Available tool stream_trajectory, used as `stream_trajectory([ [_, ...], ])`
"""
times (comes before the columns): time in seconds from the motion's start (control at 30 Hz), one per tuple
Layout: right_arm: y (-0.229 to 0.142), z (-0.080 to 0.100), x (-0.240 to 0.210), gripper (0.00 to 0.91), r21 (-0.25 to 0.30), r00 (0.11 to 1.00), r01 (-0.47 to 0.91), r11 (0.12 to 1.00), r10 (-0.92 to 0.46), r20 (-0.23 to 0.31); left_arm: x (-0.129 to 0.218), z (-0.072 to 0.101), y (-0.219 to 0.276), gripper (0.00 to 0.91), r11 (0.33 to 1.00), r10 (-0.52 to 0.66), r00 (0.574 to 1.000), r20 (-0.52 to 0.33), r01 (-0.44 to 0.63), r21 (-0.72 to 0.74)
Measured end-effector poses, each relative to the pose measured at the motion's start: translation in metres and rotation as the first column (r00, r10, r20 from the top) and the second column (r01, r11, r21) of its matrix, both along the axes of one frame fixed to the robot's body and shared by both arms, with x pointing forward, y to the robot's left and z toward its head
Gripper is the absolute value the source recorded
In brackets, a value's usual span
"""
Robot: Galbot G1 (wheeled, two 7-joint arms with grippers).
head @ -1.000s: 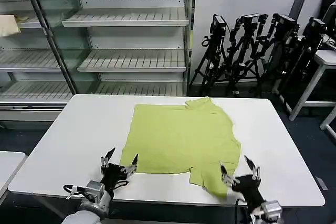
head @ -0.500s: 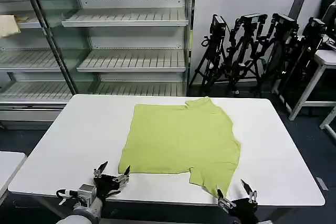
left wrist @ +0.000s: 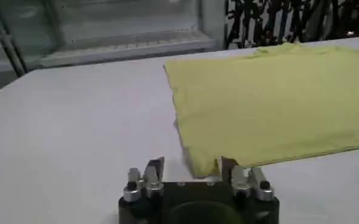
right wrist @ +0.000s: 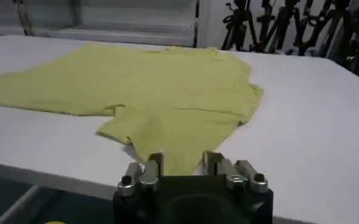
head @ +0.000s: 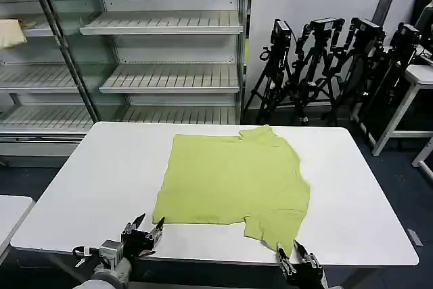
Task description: Fold and organize the clothes.
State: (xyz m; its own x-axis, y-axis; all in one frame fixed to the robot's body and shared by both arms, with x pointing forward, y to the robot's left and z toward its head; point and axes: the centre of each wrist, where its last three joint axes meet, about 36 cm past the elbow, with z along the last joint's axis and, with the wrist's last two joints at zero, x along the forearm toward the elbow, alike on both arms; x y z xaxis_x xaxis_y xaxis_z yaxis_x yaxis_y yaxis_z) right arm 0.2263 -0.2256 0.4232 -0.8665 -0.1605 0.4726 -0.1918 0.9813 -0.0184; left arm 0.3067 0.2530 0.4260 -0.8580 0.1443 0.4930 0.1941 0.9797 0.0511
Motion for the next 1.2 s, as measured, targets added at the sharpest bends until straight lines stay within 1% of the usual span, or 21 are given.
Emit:
stream_trajectory([
  [0.1,-0.001,-0.001,0.002,0.000,0.007,1.000,-0.004,1.000,0.004,0.006,0.000,0.000,-0.001,0.000,1.000,-0.013,1.000,-0.002,0.013,-0.007],
  [0.23,-0.003,0.002,0.007,0.000,0.020,0.999,-0.014,1.000,0.013,0.029,0.002,0.001,-0.004,0.000,1.000,-0.023,1.000,0.003,0.023,-0.018],
  [0.43,-0.012,0.015,0.024,0.000,0.044,0.996,-0.005,0.999,0.001,0.089,0.008,0.009,-0.008,0.000,0.999,-0.033,0.998,0.052,0.035,-0.042],
  [0.67,-0.019,0.026,0.061,0.000,0.068,0.986,0.001,0.998,-0.012,0.164,0.032,0.017,-0.011,0.000,0.997,-0.027,0.995,0.101,0.035,-0.075],
  [0.87,-0.024,0.028,0.106,0.000,0.051,0.976,-0.010,0.999,-0.002,0.216,0.062,0.023,-0.015,0.000,0.992,-0.017,0.991,0.136,0.034,-0.120],
  [1.0,-0.027,0.023,0.135,0.000,0.035,0.973,-0.013,0.999,0.005,0.232,0.083,0.023,-0.016,0.000,0.988,-0.004,0.990,0.144,0.026,-0.150],
  [1.2,-0.031,0.016,0.169,0.000,0.016,0.970,-0.019,1.000,0.014,0.241,0.114,0.021,-0.016,0.000,0.984,0.015,0.989,0.149,0.012,-0.178],
])
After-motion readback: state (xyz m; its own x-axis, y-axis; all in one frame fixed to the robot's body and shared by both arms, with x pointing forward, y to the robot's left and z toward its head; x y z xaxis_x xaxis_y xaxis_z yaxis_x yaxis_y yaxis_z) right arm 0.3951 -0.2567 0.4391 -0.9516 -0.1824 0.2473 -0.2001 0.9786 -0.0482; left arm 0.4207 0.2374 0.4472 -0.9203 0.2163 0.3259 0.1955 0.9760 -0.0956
